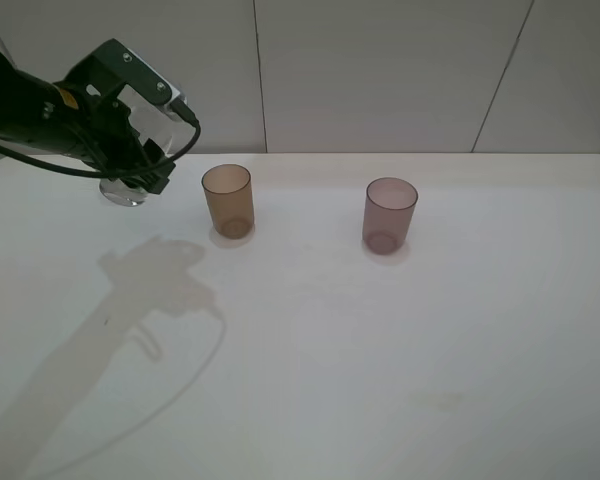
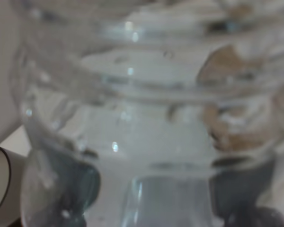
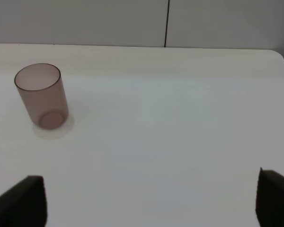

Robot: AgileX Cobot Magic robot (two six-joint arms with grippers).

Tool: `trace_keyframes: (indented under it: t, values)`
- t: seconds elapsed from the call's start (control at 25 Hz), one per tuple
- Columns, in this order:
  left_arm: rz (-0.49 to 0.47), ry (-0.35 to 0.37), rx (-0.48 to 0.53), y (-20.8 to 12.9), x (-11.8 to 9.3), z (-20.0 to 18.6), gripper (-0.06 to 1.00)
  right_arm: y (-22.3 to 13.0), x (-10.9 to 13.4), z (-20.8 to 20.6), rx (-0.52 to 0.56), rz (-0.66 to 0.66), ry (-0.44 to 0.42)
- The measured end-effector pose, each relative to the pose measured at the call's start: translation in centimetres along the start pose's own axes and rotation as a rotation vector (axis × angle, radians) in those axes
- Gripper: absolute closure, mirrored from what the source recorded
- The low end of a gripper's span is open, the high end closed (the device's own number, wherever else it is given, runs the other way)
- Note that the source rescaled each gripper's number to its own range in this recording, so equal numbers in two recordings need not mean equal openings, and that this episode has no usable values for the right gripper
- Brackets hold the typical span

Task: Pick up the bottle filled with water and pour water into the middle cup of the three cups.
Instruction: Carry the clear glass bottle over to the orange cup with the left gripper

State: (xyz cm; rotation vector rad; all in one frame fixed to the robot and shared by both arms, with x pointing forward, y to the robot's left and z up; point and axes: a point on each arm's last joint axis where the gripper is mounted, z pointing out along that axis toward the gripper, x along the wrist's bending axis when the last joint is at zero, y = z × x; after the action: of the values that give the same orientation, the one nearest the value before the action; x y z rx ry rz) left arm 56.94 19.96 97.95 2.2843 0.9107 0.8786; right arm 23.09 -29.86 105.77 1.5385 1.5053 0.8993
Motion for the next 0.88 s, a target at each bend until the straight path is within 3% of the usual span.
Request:
trace_keyframes:
  t: [0.28, 0.88]
  values:
    - [0.116, -0.086, 0.174, -0.3, -0.2, 1.6, 0.93, 0.0, 0.0, 0.0, 0.0, 0.0, 0.0]
    - [0.318, -0.119, 0.385, 1.9, 0.9, 2.8, 0.93, 0.0, 0.0, 0.0, 0.0, 0.0, 0.0]
